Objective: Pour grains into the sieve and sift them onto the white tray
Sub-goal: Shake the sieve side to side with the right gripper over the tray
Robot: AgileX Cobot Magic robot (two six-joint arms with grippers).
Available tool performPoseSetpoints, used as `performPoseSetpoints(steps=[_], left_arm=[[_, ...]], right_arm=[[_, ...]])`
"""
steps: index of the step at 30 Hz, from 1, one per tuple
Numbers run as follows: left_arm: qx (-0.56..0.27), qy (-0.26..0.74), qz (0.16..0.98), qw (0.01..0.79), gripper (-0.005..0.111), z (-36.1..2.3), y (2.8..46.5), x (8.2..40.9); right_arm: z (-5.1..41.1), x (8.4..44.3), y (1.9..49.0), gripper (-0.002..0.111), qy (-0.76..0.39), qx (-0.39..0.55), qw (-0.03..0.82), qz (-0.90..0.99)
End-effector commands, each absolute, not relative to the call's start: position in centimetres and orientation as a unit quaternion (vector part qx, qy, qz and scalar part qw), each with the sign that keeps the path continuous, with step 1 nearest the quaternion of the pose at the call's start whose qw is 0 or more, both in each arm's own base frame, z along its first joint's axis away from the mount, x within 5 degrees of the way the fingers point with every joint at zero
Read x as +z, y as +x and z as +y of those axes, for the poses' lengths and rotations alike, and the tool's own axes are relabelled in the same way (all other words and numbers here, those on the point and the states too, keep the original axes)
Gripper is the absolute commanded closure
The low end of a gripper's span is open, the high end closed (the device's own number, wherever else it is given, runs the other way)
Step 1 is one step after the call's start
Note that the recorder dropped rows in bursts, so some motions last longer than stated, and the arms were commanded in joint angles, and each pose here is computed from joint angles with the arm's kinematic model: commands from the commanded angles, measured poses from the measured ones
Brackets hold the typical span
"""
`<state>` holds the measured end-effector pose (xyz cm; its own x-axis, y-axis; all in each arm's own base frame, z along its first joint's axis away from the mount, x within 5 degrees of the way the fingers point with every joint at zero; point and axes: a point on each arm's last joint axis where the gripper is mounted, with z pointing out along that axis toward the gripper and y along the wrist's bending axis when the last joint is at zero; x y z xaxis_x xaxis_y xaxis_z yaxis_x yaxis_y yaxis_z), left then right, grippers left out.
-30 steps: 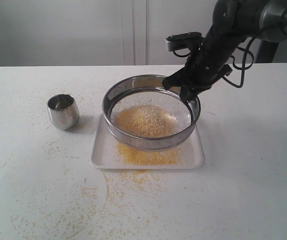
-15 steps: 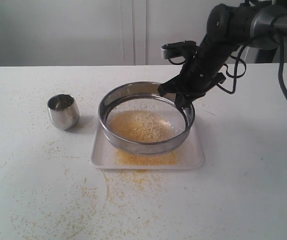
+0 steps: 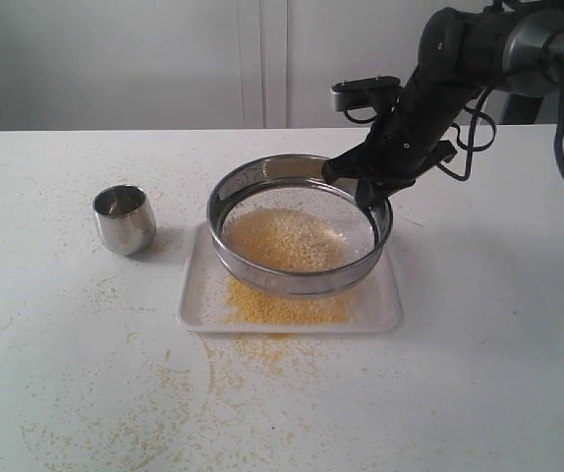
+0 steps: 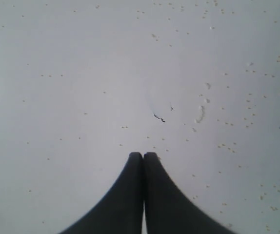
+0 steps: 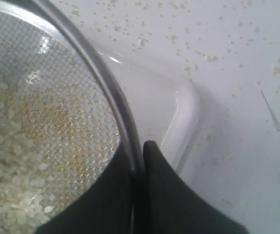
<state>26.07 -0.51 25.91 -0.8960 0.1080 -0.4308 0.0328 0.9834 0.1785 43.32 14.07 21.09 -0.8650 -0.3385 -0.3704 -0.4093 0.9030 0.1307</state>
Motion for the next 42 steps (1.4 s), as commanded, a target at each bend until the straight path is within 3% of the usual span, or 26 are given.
performPoseSetpoints(steps=[1, 3, 6, 10, 14, 18, 21, 25, 29, 33, 36, 39, 42], left_arm=[[0.086, 0.033, 0.97, 0.225, 0.107, -0.4, 25.8, 26.1], [0.086, 0.033, 0.97, 0.225, 0.107, -0.4, 25.8, 26.1], [0.086, 0.033, 0.97, 0.225, 0.107, -0.4, 25.8, 26.1], [0.086, 0.033, 0.97, 0.225, 0.107, -0.4, 25.8, 26.1], [0.086, 0.033, 0.97, 0.225, 0.107, -0.4, 25.8, 26.1], [0.086, 0.033, 0.97, 0.225, 0.107, -0.4, 25.8, 26.1], [0.086, 0.033, 0.97, 0.225, 0.107, -0.4, 25.8, 26.1], [0.086, 0.033, 0.97, 0.225, 0.107, -0.4, 25.8, 26.1], [0.086, 0.033, 0.97, 0.225, 0.107, -0.4, 25.8, 26.1], [0.086, 0.033, 0.97, 0.225, 0.107, -0.4, 25.8, 26.1], [0.086, 0.033, 0.97, 0.225, 0.107, -0.4, 25.8, 26.1], [0.086, 0.033, 0.97, 0.225, 0.107, -0.4, 25.8, 26.1], [0.086, 0.033, 0.97, 0.225, 0.107, -0.4, 25.8, 26.1]], right_arm=[[14.3, 21.5, 43.2, 0.108, -0.218, 0.118, 0.172, 0.953], [14.2, 21.5, 43.3, 0.108, -0.227, 0.109, 0.176, 0.951], [14.3, 21.4, 43.9, 0.108, -0.101, 0.153, 0.183, 0.966], [15.0, 21.1, 43.3, 0.108, -0.235, 0.141, 0.179, 0.945], [14.0, 21.2, 44.0, 0.108, -0.115, 0.158, 0.182, 0.964], [13.6, 21.1, 43.7, 0.108, -0.219, 0.119, 0.177, 0.952], [13.2, 21.2, 43.9, 0.108, -0.107, 0.146, 0.169, 0.969], [13.5, 21.3, 43.3, 0.108, -0.258, 0.119, 0.164, 0.945], [13.2, 21.2, 43.8, 0.108, -0.099, 0.155, 0.163, 0.969], [13.7, 21.5, 43.5, 0.108, -0.238, 0.143, 0.175, 0.945], [13.3, 21.7, 44.2, 0.108, -0.097, 0.172, 0.186, 0.963], [13.8, 21.6, 43.5, 0.108, -0.242, 0.148, 0.177, 0.942], [13.4, 21.5, 43.9, 0.108, -0.116, 0.169, 0.177, 0.963]])
